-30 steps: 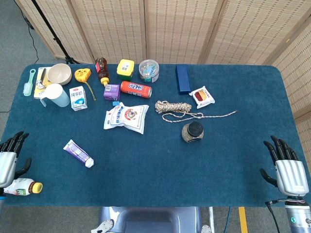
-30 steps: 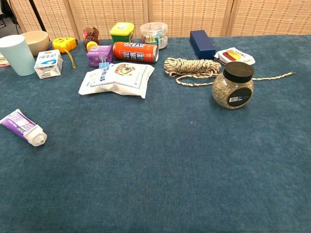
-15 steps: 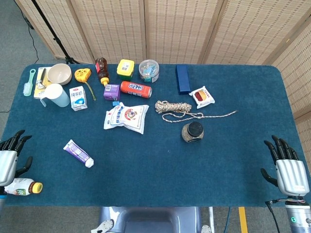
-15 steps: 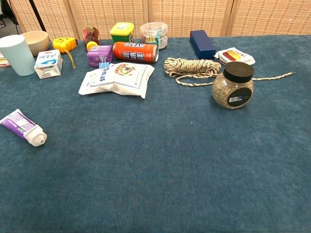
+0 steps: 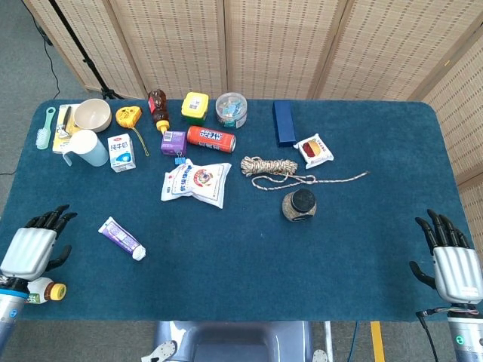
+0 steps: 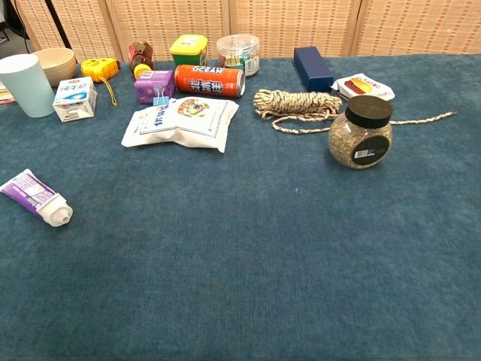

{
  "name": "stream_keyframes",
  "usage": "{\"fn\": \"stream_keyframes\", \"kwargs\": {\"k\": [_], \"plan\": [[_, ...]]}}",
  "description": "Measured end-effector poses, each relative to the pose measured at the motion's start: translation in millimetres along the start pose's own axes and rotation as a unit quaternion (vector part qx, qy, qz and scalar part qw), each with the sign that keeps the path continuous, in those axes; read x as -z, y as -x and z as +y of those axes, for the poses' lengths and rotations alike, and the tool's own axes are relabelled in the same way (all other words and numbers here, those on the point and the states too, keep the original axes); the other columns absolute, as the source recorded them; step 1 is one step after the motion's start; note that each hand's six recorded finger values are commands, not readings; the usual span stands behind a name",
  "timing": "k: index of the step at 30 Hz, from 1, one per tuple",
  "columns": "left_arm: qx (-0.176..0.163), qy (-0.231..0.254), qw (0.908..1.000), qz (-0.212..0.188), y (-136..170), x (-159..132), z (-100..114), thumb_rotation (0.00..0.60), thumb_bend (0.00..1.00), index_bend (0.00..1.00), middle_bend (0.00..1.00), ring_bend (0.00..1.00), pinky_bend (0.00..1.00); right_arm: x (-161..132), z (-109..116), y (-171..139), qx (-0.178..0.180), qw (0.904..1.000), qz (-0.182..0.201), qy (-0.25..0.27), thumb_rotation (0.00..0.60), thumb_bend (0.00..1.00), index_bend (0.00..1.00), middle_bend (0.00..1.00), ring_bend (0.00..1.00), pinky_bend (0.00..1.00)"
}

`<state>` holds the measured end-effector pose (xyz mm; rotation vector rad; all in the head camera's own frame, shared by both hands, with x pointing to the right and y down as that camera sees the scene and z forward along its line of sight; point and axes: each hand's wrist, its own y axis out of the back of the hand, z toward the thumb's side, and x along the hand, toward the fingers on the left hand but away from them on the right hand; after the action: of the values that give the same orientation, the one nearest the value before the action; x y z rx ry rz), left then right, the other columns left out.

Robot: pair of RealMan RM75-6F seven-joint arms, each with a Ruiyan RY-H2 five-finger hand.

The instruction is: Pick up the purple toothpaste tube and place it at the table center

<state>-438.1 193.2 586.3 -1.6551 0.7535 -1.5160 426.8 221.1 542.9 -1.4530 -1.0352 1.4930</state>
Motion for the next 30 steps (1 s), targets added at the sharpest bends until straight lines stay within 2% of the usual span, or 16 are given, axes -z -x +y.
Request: {"fn": "stream_keyframes", "kwargs": {"k": [5,11,17,30], "plan": [[0.029,-0.015,0.9987,-0.038,-19,-20,-4,0.598,0.33,0.17,0.12,0.17,0.25,2,1,-2,0.000,1.0000,-0.005,0.001,0.600,0.25,0.13,0.05,0.09,0.19],[0.043,-0.041,0.9964,-0.060,-30,-34,-11,0.551,0.31,0.15,0.11,0.15,0.25,3,1,-3,0.000,1.0000,-0.007,0.001,0.600,0.25,0.13,0.05,0.09,0.19],[0.072,-0.057,0.9920,-0.086,-41,-54,-33,0.515,0.31,0.12,0.09,0.13,0.24,5,5,-6,0.003,0.9999,-0.012,0.000,0.600,0.25,0.13,0.05,0.09,0.19],[0.097,-0.079,0.9891,-0.077,-50,-65,-63,0.483,0.31,0.09,0.06,0.09,0.23,7,7,-10,0.004,0.9998,-0.016,0.006,0.600,0.25,0.13,0.05,0.09,0.19]]}}
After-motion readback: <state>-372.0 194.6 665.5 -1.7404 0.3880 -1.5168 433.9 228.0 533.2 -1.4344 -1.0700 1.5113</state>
